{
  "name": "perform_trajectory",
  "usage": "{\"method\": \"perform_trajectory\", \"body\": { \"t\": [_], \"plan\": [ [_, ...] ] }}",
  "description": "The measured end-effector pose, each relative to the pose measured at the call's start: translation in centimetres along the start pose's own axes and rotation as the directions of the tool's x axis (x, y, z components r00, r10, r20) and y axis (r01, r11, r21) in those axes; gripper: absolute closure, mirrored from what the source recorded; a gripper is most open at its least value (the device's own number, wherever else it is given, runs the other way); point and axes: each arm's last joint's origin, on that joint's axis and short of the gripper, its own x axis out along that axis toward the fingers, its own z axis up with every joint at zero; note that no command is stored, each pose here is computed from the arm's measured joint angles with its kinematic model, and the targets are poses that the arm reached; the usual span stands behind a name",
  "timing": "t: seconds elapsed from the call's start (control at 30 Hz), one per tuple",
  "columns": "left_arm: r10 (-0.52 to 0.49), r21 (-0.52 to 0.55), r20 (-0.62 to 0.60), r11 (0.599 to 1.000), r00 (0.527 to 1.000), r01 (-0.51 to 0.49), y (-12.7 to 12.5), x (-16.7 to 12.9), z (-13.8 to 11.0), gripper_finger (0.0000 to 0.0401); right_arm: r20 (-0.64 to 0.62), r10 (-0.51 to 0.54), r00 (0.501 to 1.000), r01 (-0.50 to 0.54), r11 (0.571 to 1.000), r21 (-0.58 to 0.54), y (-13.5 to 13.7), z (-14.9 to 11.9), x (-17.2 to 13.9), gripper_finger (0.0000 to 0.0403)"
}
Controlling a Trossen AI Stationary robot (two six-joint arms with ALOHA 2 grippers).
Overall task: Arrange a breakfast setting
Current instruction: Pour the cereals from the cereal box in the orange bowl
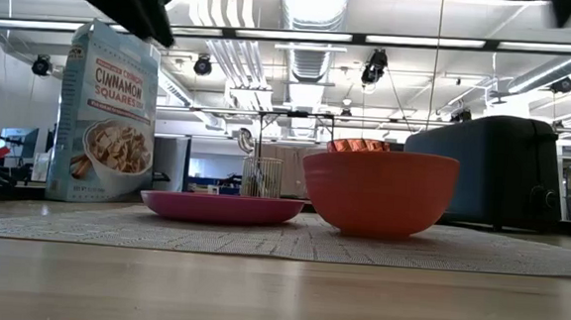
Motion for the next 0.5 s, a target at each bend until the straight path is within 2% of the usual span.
{"method": "perform_trajectory", "body": {
  "t": [0.07, 0.13, 0.3, 0.5],
  "plan": [
    [0.115, -0.086, 0.04, 0.99, 0.993, -0.111, 0.5, 0.3, -1.3, 0.0223, 0.06, -0.03, 0.998, 0.033, 0.998, -0.048, -1.5, 0.9, -0.9, 0.0275],
    [0.171, -0.135, 0.079, 0.978, 0.982, -0.159, 1.0, 0.6, -2.1, 0.0223, 0.123, -0.062, 0.99, 0.071, 0.995, -0.075, -3.0, 1.8, -1.9, 0.0275],
    [0.247, -0.291, 0.136, 0.936, 0.959, -0.2, 2.4, 1.0, -3.1, 0.0223, 0.259, -0.122, 0.958, 0.155, 0.982, -0.111, -7.1, 3.3, -4.6, 0.0275],
    [0.302, -0.425, 0.193, 0.883, 0.934, -0.197, 2.5, 1.8, -3.9, 0.0223, 0.305, -0.149, 0.941, 0.19, 0.976, -0.108, -11.0, 3.8, -5.5, 0.0275]
  ]
}}
